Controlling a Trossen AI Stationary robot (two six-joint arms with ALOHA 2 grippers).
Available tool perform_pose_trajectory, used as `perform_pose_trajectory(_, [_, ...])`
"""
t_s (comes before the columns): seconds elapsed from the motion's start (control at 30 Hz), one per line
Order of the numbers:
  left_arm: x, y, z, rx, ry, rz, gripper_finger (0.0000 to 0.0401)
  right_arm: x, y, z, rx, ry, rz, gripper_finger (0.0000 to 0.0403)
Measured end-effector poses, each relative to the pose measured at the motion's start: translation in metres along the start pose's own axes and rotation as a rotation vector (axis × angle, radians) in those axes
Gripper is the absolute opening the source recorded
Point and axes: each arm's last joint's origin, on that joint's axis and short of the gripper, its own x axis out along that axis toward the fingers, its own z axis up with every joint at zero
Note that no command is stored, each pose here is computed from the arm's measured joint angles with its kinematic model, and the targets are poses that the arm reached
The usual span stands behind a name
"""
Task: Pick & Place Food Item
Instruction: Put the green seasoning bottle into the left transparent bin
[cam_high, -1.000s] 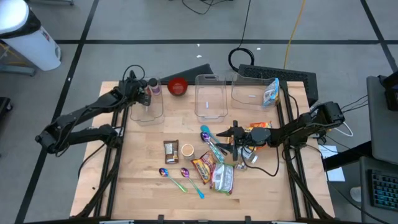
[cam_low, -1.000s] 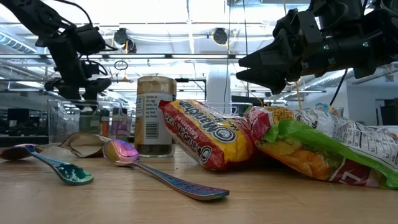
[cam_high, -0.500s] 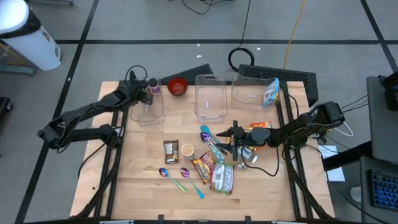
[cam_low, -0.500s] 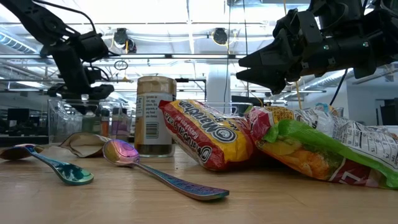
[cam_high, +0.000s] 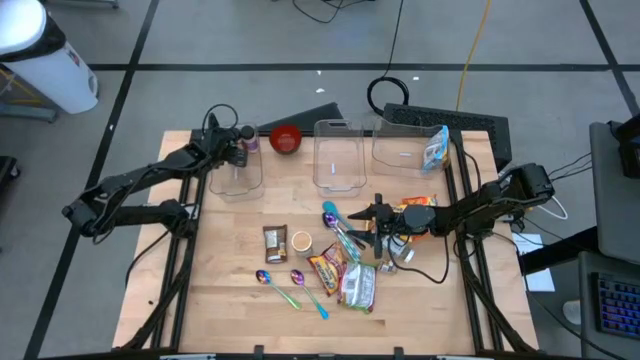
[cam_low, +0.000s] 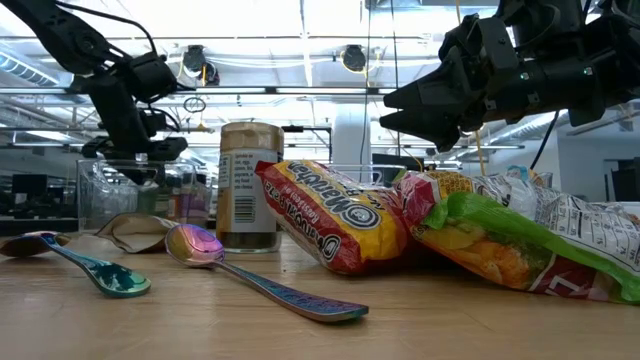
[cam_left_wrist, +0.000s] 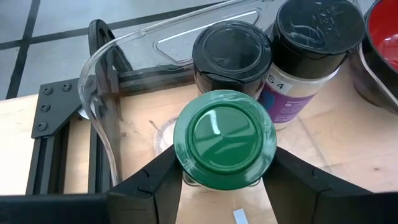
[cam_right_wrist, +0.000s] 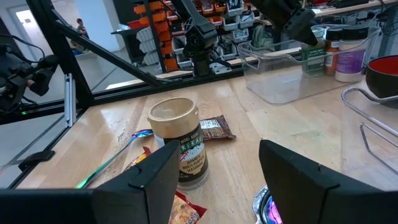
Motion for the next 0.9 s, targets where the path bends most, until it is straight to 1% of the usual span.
perform_pose_trajectory(0.33, [-0.0019, 0.0004, 0.0041, 0.001, -0.017, 0.035, 0.0194, 0.0000, 0.0000, 0.0000, 0.000, 0.000, 0.000, 0.0212])
perform_pose_trajectory(0.53, [-0.0019, 0.0000, 0.0060, -0.036, -0.039, 0.037, 0.0194, 0.0000, 0.0000, 0.0000, 0.000, 0.000, 0.000, 0.0212])
perform_pose_trajectory(0.8, [-0.0019, 0.0000, 0.0061, -0.039, -0.040, 0.039, 0.0194, 0.0000, 0.0000, -0.0001, 0.000, 0.000, 0.000, 0.0212])
perform_pose_trajectory(0.83, [-0.0019, 0.0000, 0.0061, -0.037, -0.040, 0.038, 0.0199, 0.0000, 0.0000, -0.0001, 0.000, 0.000, 0.000, 0.0212])
perform_pose_trajectory(0.9, [-0.0019, 0.0000, 0.0061, -0.035, -0.040, 0.039, 0.0228, 0.0000, 0.0000, 0.0000, 0.000, 0.000, 0.000, 0.0212])
